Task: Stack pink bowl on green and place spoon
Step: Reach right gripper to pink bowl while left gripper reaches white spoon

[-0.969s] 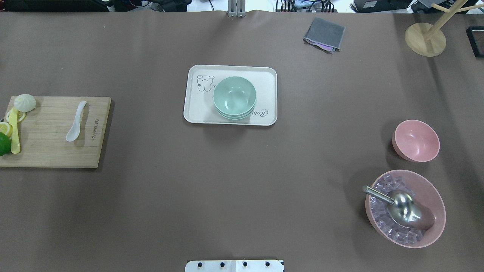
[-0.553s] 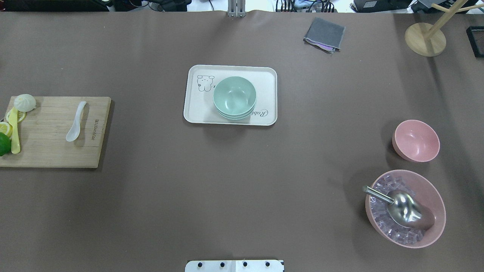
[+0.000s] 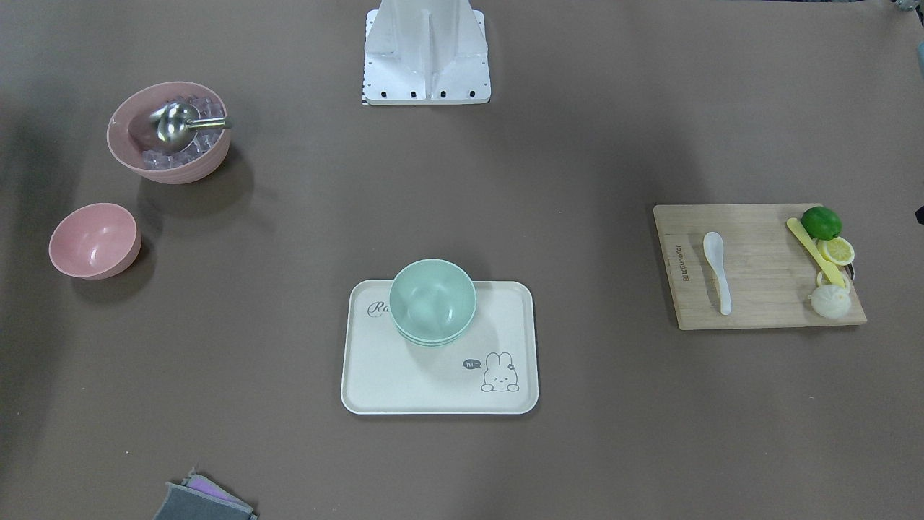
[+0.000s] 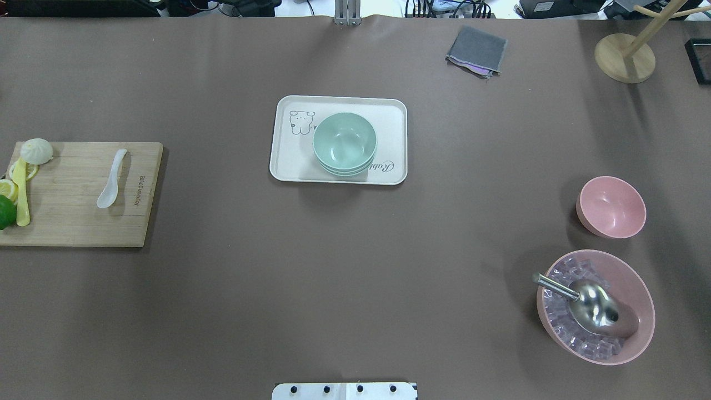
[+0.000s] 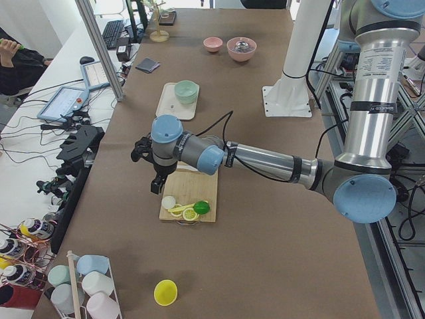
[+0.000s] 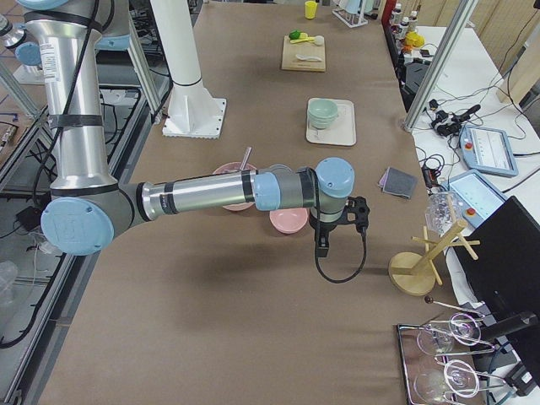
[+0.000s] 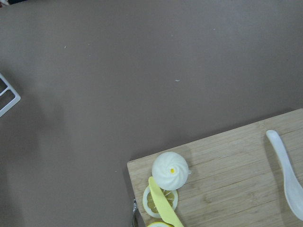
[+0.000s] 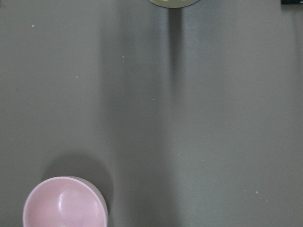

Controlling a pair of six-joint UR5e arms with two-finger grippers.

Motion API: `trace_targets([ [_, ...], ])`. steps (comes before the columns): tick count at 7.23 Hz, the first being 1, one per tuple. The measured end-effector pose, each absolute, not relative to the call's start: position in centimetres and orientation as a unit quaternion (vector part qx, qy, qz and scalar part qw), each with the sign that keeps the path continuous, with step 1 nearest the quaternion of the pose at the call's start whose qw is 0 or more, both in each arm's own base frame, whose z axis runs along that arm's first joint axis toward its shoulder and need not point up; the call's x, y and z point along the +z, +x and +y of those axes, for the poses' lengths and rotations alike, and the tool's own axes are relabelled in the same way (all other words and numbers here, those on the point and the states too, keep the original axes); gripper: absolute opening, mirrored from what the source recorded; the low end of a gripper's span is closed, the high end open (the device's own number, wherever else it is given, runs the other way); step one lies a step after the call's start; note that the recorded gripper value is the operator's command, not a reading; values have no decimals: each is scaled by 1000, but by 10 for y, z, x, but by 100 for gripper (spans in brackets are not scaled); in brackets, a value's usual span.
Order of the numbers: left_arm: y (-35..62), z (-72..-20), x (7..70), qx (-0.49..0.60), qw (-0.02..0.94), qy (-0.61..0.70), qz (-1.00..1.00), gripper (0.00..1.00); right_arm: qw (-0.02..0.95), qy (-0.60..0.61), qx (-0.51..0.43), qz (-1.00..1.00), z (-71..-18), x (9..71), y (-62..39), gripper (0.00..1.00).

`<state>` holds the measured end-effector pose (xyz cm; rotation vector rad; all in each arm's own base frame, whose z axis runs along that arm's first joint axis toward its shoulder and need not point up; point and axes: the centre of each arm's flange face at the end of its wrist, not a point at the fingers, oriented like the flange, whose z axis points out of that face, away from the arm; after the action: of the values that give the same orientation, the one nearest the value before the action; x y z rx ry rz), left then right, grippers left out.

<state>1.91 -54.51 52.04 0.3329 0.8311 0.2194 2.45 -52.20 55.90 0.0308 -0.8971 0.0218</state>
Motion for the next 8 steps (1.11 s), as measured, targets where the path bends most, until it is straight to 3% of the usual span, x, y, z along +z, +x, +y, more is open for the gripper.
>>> trace_targets([
  [4,110,-559,491,61,902,128,407,98,881,31,-1,-473,-508,555,-35,100],
  [8,115,-558,494,47,904,133,404,98,870,36,19,-492,-467,616,-113,100],
])
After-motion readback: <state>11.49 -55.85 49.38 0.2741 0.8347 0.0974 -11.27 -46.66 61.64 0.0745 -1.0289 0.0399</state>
